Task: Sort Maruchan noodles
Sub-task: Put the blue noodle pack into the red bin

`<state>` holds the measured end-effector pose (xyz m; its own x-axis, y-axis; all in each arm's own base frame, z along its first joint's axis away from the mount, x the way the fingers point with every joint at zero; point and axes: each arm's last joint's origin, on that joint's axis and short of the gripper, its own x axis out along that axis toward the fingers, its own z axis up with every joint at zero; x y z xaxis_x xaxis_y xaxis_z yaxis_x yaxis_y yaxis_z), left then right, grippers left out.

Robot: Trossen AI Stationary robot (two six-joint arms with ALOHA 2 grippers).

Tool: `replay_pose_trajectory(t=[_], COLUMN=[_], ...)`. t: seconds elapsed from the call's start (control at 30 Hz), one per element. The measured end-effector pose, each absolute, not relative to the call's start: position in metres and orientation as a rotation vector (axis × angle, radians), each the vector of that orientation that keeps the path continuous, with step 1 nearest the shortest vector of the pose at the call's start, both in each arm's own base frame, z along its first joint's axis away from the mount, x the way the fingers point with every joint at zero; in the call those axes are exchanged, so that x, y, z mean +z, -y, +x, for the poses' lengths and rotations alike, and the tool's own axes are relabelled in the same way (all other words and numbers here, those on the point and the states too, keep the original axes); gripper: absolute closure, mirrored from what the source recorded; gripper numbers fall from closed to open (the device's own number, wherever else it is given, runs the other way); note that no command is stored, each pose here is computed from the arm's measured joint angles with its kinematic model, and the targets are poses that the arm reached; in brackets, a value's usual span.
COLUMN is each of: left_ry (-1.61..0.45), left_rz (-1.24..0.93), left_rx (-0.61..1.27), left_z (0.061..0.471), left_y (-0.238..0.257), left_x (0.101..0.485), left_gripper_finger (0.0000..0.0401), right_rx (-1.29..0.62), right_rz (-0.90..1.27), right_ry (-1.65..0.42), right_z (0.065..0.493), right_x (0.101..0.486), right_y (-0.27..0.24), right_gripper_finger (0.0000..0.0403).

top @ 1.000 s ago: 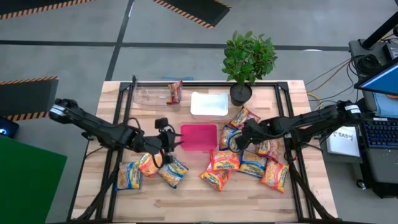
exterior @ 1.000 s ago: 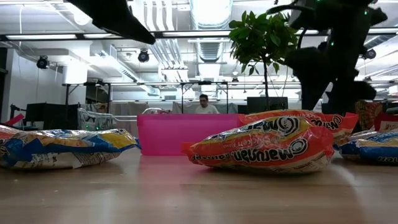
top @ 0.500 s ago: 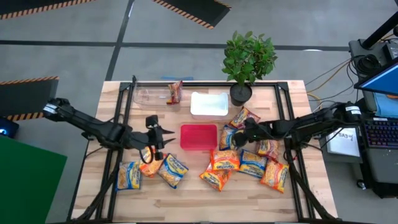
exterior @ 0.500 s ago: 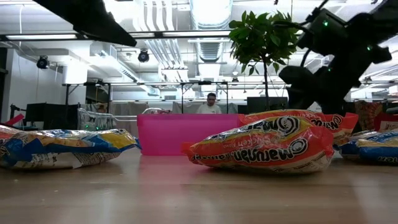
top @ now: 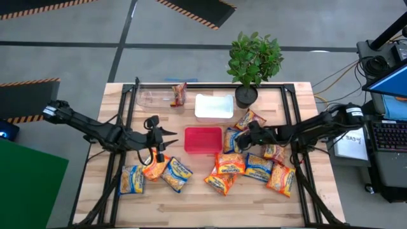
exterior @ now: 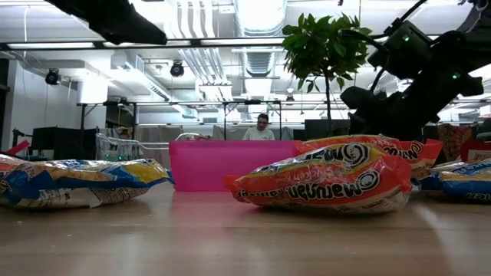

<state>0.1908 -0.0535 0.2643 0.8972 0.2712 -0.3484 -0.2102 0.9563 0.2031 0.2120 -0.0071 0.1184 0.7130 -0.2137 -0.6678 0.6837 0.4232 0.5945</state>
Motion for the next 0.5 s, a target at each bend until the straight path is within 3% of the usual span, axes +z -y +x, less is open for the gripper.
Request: replay_pose_trajectory(t=[0.4,0.5], left_ry=[-0.364,-0.37], left_rz=[0.17,0.168], left_rx=[0.272,0.265], left_z=[0.192,0.193], left_y=[0.053,0.054], left_x=[0.266,0.262], left_gripper_finger=[0.0301,0.0301], right_rx=[-0.553,-0.515], right_rz=[0.964,0.96], right_ry=[-0.506,-0.455], right_z=[0.228,0.229], right_x=[0.134,0.149], right_y=[0.007,0.007], right_gripper_finger=[0.0355,0.0386])
